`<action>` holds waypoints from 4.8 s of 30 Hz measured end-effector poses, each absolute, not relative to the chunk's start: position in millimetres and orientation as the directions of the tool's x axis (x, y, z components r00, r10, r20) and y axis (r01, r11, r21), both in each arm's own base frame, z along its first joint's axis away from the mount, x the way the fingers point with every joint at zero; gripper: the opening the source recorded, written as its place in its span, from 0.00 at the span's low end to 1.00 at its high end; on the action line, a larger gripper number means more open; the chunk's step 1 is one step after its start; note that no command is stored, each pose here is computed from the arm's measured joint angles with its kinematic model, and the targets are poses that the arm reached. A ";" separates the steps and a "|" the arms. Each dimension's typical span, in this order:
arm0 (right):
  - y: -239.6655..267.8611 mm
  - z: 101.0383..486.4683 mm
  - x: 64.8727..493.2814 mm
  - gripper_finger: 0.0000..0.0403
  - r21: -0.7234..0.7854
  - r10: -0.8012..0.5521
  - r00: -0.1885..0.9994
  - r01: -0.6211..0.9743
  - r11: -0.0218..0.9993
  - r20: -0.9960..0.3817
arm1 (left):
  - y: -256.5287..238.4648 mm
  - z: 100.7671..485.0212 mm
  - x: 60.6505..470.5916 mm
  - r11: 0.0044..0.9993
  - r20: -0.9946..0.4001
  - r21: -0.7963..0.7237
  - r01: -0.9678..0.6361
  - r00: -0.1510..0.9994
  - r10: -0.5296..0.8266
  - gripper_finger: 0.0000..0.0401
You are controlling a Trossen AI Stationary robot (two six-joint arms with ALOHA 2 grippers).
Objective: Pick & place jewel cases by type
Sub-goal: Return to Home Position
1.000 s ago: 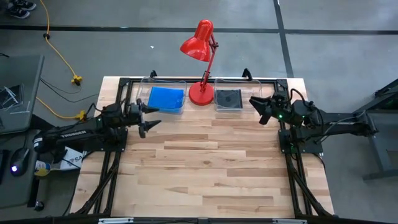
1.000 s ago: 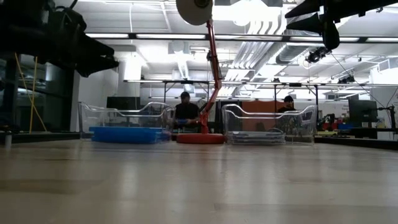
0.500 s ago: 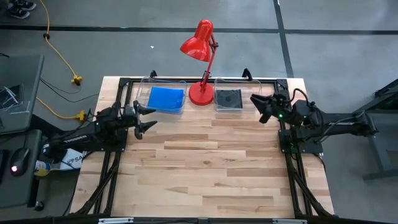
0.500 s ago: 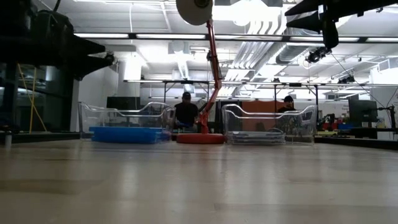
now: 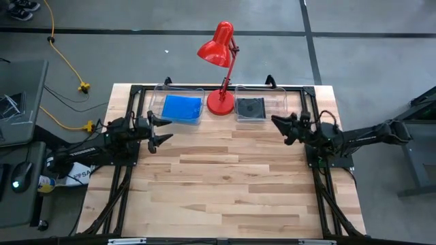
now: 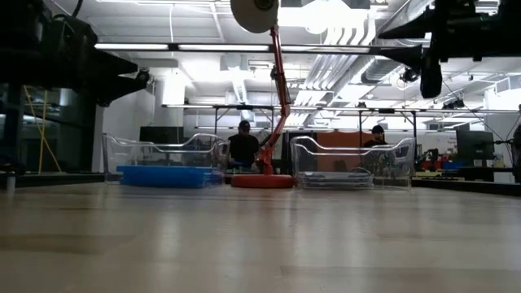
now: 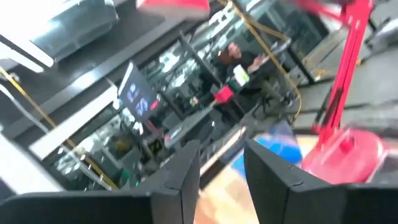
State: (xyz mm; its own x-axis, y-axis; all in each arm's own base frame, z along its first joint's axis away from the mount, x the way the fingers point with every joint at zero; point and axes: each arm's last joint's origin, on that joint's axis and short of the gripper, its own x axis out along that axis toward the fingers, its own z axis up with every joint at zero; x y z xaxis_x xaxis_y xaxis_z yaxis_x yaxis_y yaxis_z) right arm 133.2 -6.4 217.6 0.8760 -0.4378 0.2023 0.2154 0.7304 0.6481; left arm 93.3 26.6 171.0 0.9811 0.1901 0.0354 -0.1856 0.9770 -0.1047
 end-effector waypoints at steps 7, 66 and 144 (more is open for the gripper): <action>1.5 200.9 131.8 0.27 0.654 -0.414 0.898 0.225 0.723 0.148 | 26.6 170.6 93.4 0.978 0.034 -0.095 -0.187 0.981 0.191 0.73; 11.9 182.9 78.7 0.27 0.319 -0.094 0.968 0.167 0.933 -0.233 | 28.4 183.0 89.7 0.948 0.050 -0.159 -0.274 0.957 0.285 0.73; 19.3 180.9 94.3 0.27 0.182 0.010 0.992 -0.033 0.983 0.126 | 23.4 177.2 91.5 0.954 0.010 0.282 -0.103 0.994 0.105 0.73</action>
State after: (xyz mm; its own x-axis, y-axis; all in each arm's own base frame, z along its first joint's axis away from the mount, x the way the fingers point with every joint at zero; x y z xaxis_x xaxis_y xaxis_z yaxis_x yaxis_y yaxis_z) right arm 94.3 19.3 180.9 0.9919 0.0096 0.1265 -0.0327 0.9827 0.1822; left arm 91.5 23.4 177.2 0.9944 0.1048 0.0100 -0.1033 0.9538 0.2822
